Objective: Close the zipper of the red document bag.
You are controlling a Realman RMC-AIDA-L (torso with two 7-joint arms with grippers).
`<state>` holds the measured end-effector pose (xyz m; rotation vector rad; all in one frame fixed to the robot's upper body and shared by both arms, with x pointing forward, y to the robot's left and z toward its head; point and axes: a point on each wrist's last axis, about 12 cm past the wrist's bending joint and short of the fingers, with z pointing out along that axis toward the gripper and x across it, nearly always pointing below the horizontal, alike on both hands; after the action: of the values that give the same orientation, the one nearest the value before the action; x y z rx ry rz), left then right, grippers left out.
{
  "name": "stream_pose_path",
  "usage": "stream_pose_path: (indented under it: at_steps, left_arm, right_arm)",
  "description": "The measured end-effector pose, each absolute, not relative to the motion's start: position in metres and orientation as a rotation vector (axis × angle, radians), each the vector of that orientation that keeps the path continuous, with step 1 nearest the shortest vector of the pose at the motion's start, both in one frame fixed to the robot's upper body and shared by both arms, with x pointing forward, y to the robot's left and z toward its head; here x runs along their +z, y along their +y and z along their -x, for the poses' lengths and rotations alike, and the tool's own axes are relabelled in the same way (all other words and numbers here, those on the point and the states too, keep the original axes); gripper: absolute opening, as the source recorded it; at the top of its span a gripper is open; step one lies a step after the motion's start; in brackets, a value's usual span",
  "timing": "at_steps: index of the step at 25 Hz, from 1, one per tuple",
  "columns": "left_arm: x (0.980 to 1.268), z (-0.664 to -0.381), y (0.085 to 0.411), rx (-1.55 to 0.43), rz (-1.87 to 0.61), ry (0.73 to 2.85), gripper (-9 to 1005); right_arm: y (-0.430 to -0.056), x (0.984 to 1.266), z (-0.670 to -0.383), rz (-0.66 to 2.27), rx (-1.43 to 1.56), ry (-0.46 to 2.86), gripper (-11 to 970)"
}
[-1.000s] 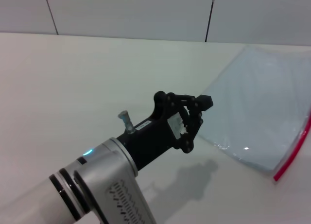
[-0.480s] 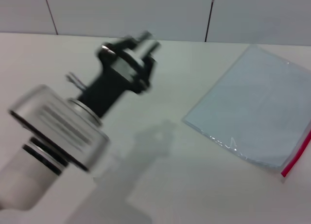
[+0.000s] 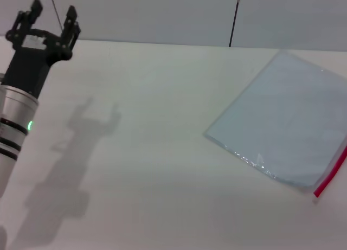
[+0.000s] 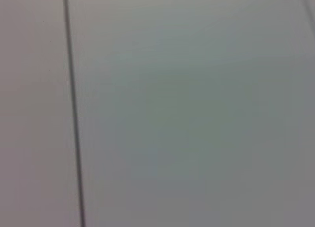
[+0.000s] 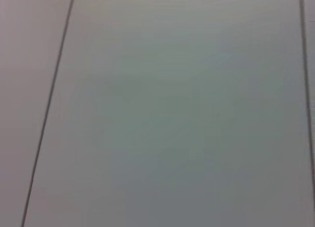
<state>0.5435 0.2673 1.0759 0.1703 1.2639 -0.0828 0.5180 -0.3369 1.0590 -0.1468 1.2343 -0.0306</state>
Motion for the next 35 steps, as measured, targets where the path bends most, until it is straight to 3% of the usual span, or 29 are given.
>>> stream_pose_path:
  at_steps: [1, 7, 35]
  left_arm:
    - [1.075, -0.544, 0.268, -0.076, -0.164, 1.261, 581]
    - [1.07, -0.542, 0.268, -0.009, -0.123, 1.229, 718]
    - [1.072, -0.541, 0.269, 0.003, -0.099, 1.203, 696]
  right_arm:
    - [-0.336, 1.056, -0.514, 0.124, -0.022, 1.24, 896]
    - [-0.329, 1.045, -0.505, 0.039, 0.012, 1.283, 894]
    - [-0.321, 1.04, -0.511, 0.038, 0.047, 1.335, 892]
